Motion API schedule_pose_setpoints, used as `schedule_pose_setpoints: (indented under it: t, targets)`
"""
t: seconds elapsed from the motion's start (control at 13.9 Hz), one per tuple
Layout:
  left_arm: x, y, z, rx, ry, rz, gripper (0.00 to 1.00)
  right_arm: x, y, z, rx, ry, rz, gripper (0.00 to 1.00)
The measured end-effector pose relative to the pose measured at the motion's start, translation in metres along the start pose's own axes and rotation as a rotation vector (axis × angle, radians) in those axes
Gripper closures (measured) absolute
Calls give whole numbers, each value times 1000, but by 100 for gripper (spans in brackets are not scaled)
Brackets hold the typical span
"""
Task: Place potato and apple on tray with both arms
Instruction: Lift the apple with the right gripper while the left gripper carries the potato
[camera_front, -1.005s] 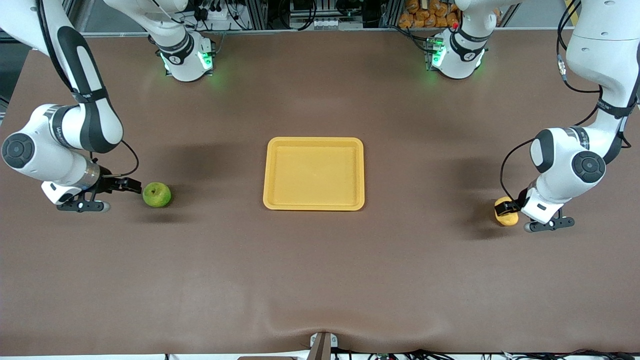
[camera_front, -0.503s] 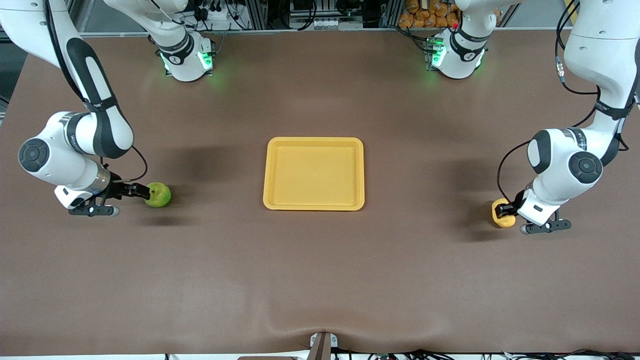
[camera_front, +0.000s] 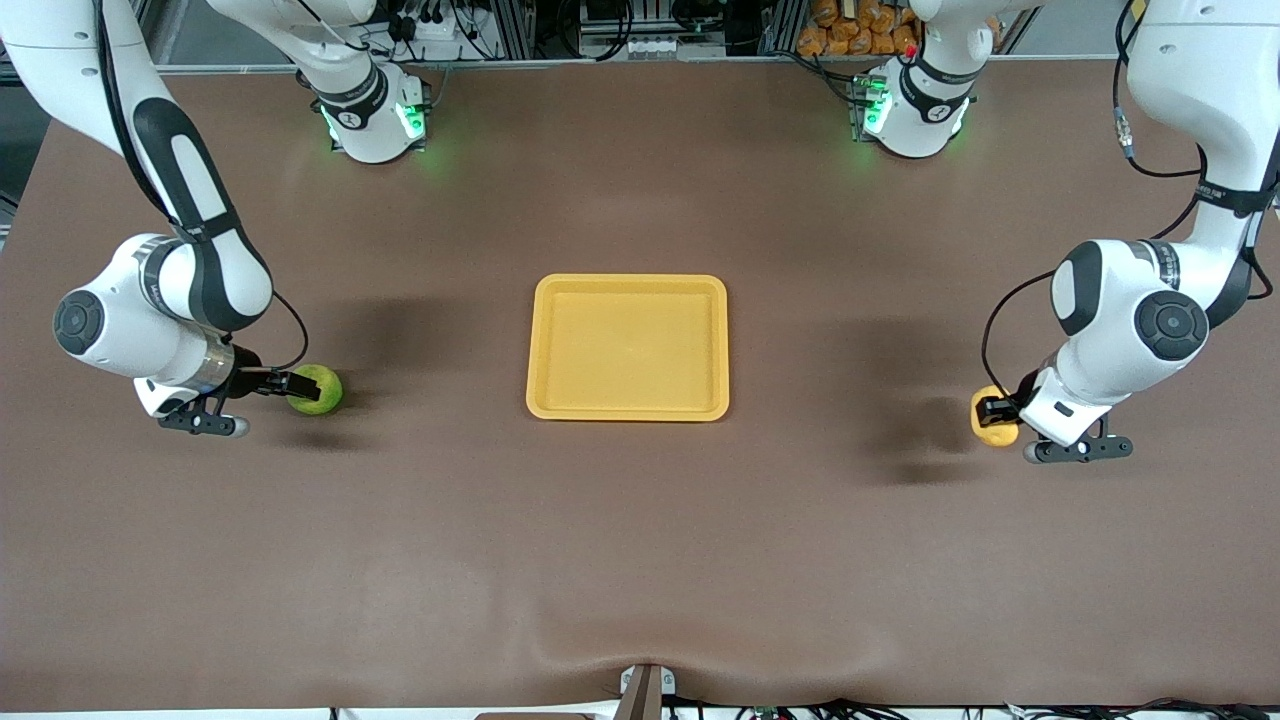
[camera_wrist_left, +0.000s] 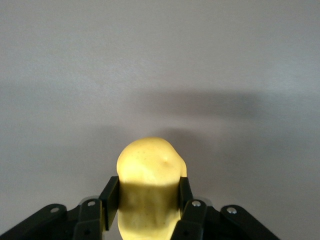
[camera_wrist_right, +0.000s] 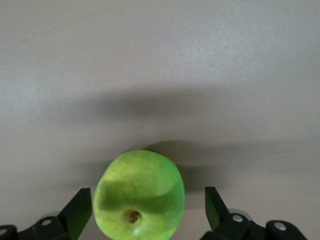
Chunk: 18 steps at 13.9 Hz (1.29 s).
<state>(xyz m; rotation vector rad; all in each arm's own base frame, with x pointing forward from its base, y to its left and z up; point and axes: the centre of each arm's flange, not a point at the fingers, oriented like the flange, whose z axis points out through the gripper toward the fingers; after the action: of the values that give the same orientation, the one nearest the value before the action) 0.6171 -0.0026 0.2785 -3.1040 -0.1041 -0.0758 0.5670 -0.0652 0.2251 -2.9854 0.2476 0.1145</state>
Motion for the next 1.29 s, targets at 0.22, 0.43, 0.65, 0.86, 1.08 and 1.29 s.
schedule_pose_setpoints:
  t: [0.22, 0.43, 0.65, 0.86, 1.08, 1.29]
  targets:
    - [1, 38, -16, -18, -10, -31, 48, -1, 0, 9, 13, -15, 16, 0]
    - [-2, 83, -34, -39, -28, -68, 48, -3, -2, 18, 14, -34, 14, 0]
    - [-13, 131, -46, -62, -47, -69, 48, -3, -5, 21, 15, -48, 9, 15]
    - [-21, 162, -54, -80, -44, -39, 48, -6, -14, 18, 26, -97, -6, 15]
    - [-36, 203, -57, -83, -47, 0, 48, -7, -54, -12, 38, -158, -4, 15]
    - [-55, 249, -56, -89, -57, -12, 48, -17, -118, -40, 56, -194, 54, 15]
